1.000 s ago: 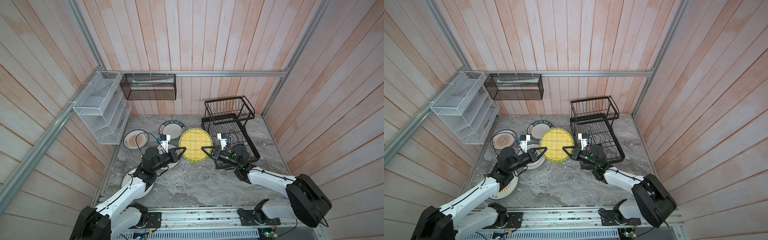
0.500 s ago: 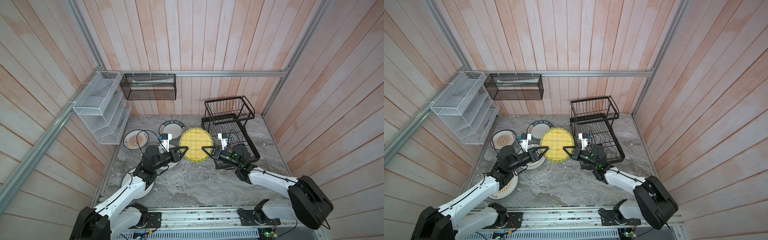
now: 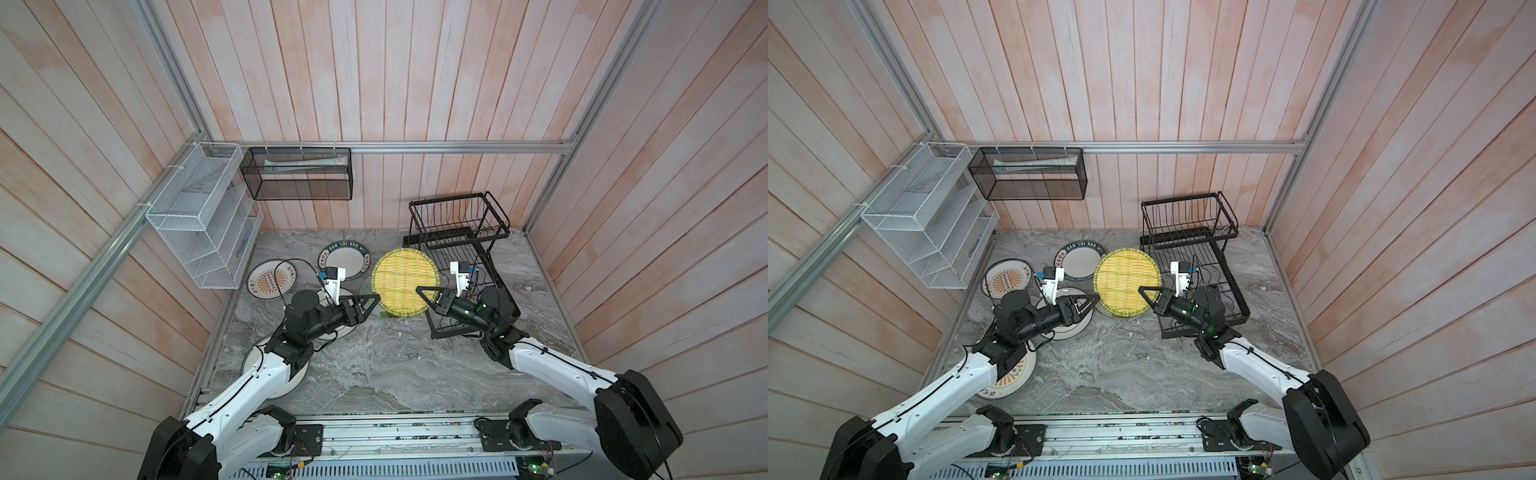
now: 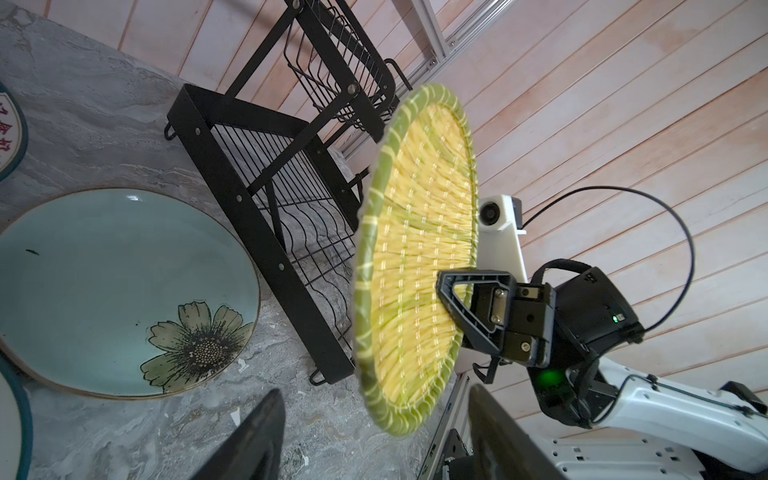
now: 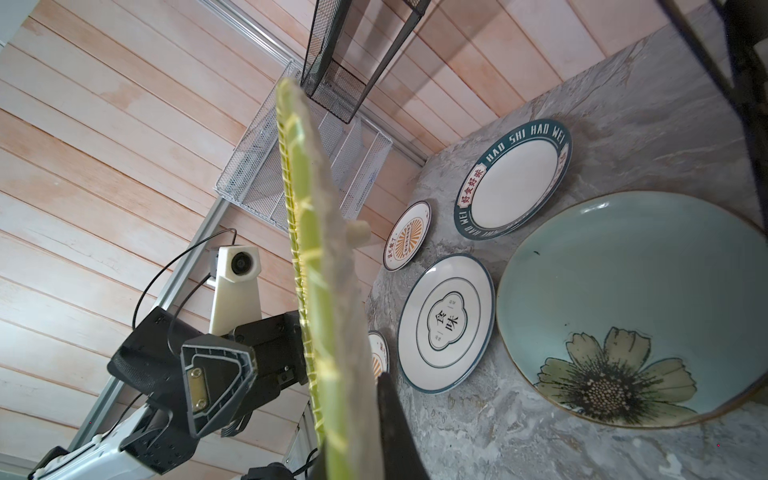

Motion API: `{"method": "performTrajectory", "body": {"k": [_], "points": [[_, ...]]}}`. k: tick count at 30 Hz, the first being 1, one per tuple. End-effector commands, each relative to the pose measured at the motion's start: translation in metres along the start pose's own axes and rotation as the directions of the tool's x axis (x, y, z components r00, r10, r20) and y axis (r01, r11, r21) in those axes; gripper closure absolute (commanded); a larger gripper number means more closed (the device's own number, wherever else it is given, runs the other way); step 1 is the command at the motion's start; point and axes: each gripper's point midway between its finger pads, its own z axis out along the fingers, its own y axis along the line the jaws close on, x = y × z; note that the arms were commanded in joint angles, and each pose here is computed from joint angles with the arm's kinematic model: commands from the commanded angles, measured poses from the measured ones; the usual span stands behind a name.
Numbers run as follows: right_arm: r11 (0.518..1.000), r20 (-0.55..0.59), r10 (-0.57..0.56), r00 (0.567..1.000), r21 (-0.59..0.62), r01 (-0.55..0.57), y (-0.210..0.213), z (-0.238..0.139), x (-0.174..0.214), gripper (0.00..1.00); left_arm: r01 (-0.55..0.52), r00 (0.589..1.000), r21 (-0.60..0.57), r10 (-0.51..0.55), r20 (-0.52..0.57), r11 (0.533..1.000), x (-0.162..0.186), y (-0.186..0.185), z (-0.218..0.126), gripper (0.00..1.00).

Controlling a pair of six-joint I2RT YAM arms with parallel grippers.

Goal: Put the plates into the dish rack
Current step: 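Carry the upright tray with the right gripper to the dish rack's far end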

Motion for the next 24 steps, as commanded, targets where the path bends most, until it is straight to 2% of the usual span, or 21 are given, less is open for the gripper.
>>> {"method": "performTrajectory", "body": {"k": [1, 6, 12, 18, 24], "points": [[0.993, 0.096, -0.118, 0.988, -0.018, 0.121, 0.025, -0.011, -0.028, 1.00, -0.047, 0.998, -0.015, 0.048, 0.034, 0.999, -0.012, -0.009, -0.003, 0.29], [0.974, 0.184, -0.227, 0.956, 0.052, 0.221, 0.034, -0.031, -0.061, 1.00, -0.042, 0.998, -0.035, 0.043, 0.046, 0.999, -0.006, -0.001, -0.005, 0.27], [0.926, 0.276, -0.373, 0.886, 0.171, 0.336, 0.052, -0.062, -0.110, 1.00, -0.035, 0.999, -0.037, 0.036, 0.024, 0.999, 0.002, 0.000, -0.005, 0.27], [0.818, 0.305, -0.553, 0.776, 0.378, 0.434, 0.067, -0.095, -0.166, 1.00, -0.057, 0.998, -0.028, 0.058, 0.032, 0.998, 0.003, -0.007, -0.011, 0.26], [0.691, 0.303, -0.679, 0.669, 0.572, 0.443, 0.072, -0.128, -0.219, 1.00, -0.078, 0.995, -0.040, 0.080, 0.055, 0.996, -0.001, -0.012, -0.019, 0.25]]}}
